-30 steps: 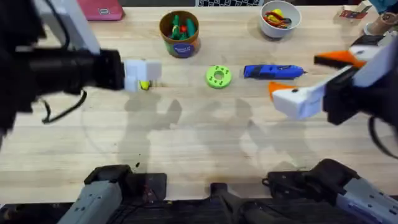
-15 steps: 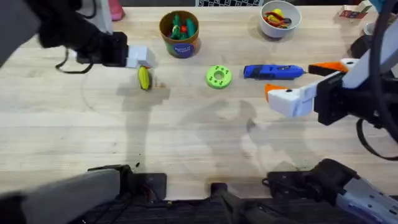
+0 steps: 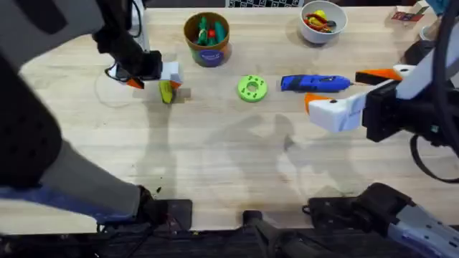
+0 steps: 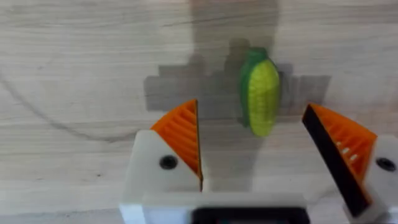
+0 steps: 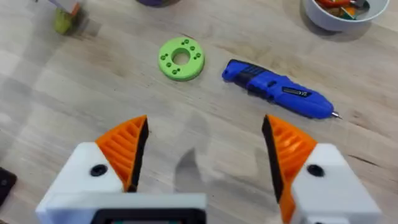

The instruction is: Pick up the gripper from the table and insert it into the empty holder that is missing its gripper. Then pick up a screw, insert it into the mounting hole, and use the screwdriver to tighten it. Finally, clean up the table by picking up the vegetable and placing it into the bucket.

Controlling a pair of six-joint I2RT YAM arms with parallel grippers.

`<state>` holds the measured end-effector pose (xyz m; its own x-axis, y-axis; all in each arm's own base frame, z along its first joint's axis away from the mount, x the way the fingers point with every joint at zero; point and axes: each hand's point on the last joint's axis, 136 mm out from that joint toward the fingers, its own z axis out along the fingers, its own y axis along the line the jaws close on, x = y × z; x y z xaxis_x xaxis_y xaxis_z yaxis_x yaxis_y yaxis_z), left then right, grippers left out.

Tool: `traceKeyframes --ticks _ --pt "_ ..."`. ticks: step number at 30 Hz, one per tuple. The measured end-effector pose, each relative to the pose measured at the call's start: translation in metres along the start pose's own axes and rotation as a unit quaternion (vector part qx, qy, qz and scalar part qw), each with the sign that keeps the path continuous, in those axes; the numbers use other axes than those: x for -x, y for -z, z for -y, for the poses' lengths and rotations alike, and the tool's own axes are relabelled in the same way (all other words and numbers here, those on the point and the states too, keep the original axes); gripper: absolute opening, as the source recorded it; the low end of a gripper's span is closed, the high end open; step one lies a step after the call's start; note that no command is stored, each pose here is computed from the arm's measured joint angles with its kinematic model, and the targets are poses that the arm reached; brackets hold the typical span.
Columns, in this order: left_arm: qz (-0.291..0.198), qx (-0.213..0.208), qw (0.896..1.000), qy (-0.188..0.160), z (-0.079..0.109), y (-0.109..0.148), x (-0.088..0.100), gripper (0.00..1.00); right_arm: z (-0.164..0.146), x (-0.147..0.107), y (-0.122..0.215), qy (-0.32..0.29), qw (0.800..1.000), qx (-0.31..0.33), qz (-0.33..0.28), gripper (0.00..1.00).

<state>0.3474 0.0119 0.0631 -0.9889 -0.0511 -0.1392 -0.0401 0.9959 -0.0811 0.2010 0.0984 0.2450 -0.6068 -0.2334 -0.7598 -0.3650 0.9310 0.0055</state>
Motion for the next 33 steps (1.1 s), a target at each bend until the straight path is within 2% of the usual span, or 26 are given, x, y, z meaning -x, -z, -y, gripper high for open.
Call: traceKeyframes --ticks 5,9,11,13,17,18,24,26,29,33 --pt "-0.017 0.001 1.0 0.021 0.001 -0.026 0.003 0.985 0.0 0.0 0.0 0.0 1.0 0.0 0.0 0.994" --pt "-0.011 0.011 0.999 0.029 0.004 -0.031 0.009 0.994 0.0 0.0 0.0 0.0 1.0 0.0 0.0 0.994" --pt "-0.008 0.015 0.999 0.031 0.006 -0.032 0.012 0.932 0.0 0.0 0.0 0.0 1.0 0.0 0.0 0.994" --pt "-0.01 0.02 0.999 0.034 0.006 -0.034 0.012 0.742 0.0 0.0 0.0 0.0 1.0 0.0 0.0 0.994" --pt "-0.014 0.023 0.999 0.036 0.005 -0.033 0.012 0.13 0.0 0.0 0.0 0.0 1.0 0.0 0.0 0.994" --pt "-0.016 0.023 0.999 0.036 0.005 -0.033 0.011 0.042 0.0 0.0 0.0 0.0 1.0 0.0 0.0 0.994" --pt "-0.053 0.024 0.997 0.05 0.006 -0.029 -0.001 0.028 0.0 0.0 0.0 0.0 1.0 0.0 0.0 0.994" --pt "-0.062 0.024 0.996 0.055 0.006 -0.024 0.001 0.028 0.0 0.0 0.0 0.0 1.0 0.0 0.0 0.994" --pt "-0.049 0.016 0.997 0.059 0.011 -0.006 0.021 0.028 0.0 0.0 0.0 0.0 1.0 0.0 0.0 0.993" --pt "0.005 -0.005 0.998 0.056 0.023 0.039 0.061 0.028 0.0 0.0 0.0 0.0 1.0 0.0 0.0 0.993"
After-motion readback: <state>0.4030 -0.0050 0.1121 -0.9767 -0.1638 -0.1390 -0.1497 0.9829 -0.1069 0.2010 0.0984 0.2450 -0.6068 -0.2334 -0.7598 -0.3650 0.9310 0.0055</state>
